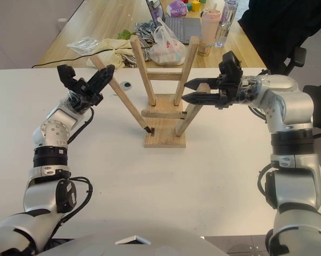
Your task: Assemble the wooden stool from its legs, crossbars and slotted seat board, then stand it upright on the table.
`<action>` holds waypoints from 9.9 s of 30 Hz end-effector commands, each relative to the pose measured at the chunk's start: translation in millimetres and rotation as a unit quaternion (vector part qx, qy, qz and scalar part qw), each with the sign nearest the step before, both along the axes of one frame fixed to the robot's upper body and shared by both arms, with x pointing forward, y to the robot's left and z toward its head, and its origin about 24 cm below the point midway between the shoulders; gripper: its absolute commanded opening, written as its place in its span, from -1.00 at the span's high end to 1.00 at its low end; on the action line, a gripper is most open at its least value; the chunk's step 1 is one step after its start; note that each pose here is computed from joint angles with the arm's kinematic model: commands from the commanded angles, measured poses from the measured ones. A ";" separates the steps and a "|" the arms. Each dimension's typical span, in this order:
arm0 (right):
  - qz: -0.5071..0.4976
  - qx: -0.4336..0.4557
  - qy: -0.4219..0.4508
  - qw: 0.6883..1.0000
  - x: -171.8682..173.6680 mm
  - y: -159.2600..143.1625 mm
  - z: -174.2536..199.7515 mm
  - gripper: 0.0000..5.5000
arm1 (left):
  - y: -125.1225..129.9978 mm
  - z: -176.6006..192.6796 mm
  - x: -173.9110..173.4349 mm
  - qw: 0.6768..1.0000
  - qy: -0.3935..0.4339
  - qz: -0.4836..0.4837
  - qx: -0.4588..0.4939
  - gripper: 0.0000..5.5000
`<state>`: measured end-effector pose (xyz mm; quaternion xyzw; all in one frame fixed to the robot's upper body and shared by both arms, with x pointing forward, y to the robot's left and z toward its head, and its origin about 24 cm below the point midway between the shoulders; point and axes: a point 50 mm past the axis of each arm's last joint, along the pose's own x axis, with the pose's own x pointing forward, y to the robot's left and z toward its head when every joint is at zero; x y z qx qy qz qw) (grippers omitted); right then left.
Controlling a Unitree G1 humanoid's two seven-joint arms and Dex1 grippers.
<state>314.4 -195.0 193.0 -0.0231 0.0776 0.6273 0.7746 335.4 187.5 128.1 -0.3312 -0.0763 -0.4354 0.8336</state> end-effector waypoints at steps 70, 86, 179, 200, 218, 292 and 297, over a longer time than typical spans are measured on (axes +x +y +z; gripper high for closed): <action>0.006 -0.018 0.040 0.999 -18.5 22.3 -47.2 0.21 | -9.1 94.8 9.0 0.682 -0.032 -0.306 0.663 0.27; 0.012 -0.014 0.040 0.999 -19.7 27.1 -47.8 0.21 | -40.6 79.9 -0.9 0.672 -0.062 -0.340 0.655 0.27; 0.085 -0.330 0.001 0.940 21.8 83.7 4.2 0.86 | -83.0 14.5 -13.5 0.709 -0.037 -0.331 0.622 0.27; 0.108 -0.418 0.040 0.901 11.9 70.5 -57.7 0.86 | -86.7 18.8 -15.1 0.716 -0.044 -0.328 0.615 0.27; 0.120 -0.467 0.099 0.871 10.1 60.0 -102.4 0.86 | -98.3 24.5 -22.4 0.733 -0.066 -0.320 0.596 0.27; -0.029 -0.136 -0.071 0.988 -0.1 64.0 69.8 0.36 | -34.5 21.7 -4.9 0.799 -0.068 -0.145 0.580 -0.16; -0.327 0.082 -0.080 0.938 15.5 -20.4 104.8 0.40 | -0.4 16.4 -35.4 0.860 -0.007 0.063 0.506 0.13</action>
